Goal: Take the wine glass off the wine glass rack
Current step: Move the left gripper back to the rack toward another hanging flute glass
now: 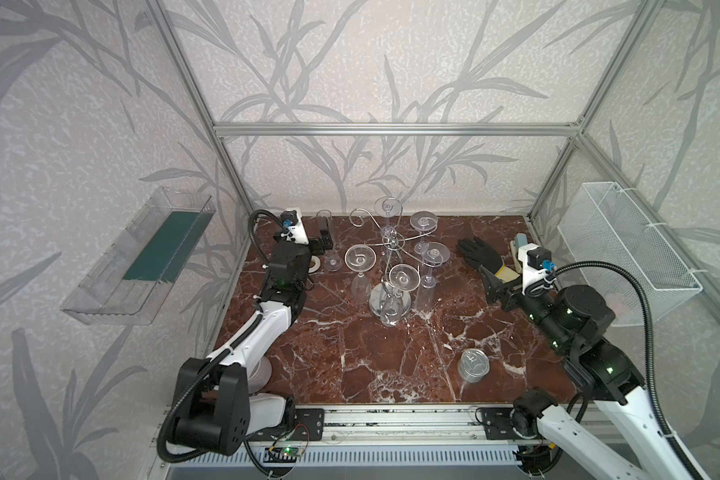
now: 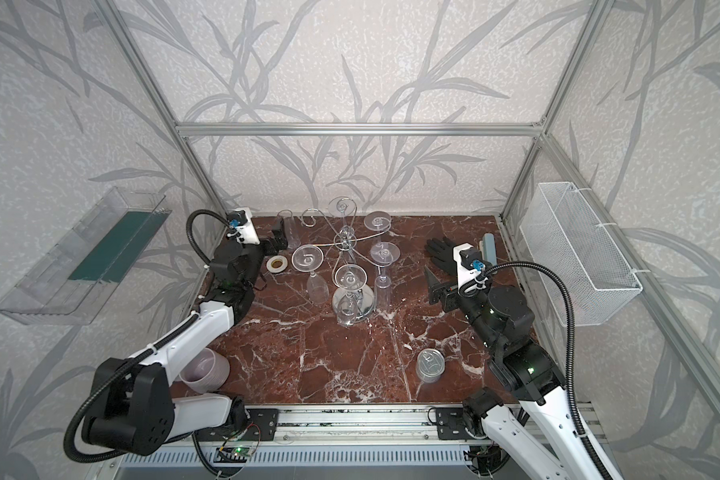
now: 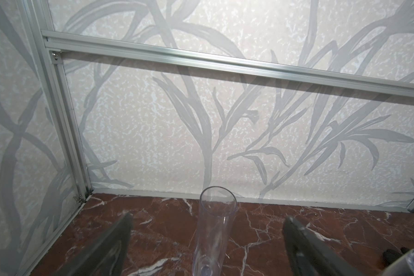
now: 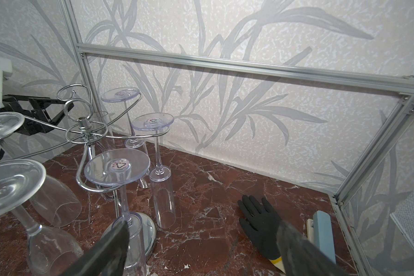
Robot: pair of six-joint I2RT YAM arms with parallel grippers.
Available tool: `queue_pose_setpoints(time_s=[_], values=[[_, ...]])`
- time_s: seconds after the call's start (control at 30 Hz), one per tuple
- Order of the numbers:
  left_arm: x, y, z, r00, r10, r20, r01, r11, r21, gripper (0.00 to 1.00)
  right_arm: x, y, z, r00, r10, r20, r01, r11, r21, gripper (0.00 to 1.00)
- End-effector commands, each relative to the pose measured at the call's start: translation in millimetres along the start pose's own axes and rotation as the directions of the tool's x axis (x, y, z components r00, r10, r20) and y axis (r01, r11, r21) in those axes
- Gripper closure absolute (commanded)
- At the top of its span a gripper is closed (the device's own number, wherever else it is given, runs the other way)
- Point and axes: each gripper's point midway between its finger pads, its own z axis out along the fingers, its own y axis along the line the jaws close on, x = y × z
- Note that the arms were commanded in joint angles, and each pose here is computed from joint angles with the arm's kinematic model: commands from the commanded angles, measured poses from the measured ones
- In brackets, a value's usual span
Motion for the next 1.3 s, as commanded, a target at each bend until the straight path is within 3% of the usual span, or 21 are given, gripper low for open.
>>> queue_pose_setpoints(time_s=[0.0, 0.1, 0.2, 0.47, 0.63, 0.8, 1.0, 1.17, 1.27], values=[[-12, 6, -22, 0.994, -0.096, -0.042, 0.094, 0.995, -0.044, 0.01, -7, 2, 0, 1.000, 0.003, 0.004, -0.003, 1.000, -0.016, 0.05], [-27, 10, -41, 0.989, -0.141, -0.048, 0.138, 0.988, -0.065, 0.01, -5, 4, 3, 1.000, 0.019, 0.000, -0.019, 1.000, -0.023, 0.05], [-37, 11, -58, 0.973, -0.190, -0.131, 0.179, 0.979, -0.096, 0.01, -3, 5, 7, 1.000, 0.028, -0.008, -0.028, 0.999, -0.029, 0.05], [-61, -13, -93, 0.925, -0.345, -0.159, 0.353, 0.935, 0.029, 0.01, -1, 9, 11, 0.999, 0.035, -0.030, -0.037, 0.998, -0.046, 0.05], [-62, -22, -97, 0.901, -0.383, -0.206, 0.401, 0.915, 0.050, 0.01, -2, 9, 10, 0.999, 0.045, -0.029, -0.046, 0.998, -0.047, 0.05], [-68, -38, -103, 0.840, -0.471, -0.271, 0.510, 0.855, 0.093, 0.01, -3, 9, 7, 0.998, 0.050, -0.031, -0.052, 0.997, -0.048, 0.06], [-73, -58, -116, 0.698, -0.614, -0.369, 0.690, 0.715, 0.116, 0.05, -7, 10, 4, 0.998, 0.049, -0.030, -0.051, 0.997, -0.057, 0.05], [-92, -67, -141, 0.698, -0.583, -0.415, 0.683, 0.716, 0.143, 0.06, -11, 9, 2, 0.998, 0.043, -0.037, -0.045, 0.998, -0.054, 0.05], [-98, -78, -154, 0.657, -0.580, -0.482, 0.716, 0.680, 0.157, 0.06, -11, 11, 3, 0.998, 0.039, -0.043, -0.042, 0.997, -0.064, 0.05]])
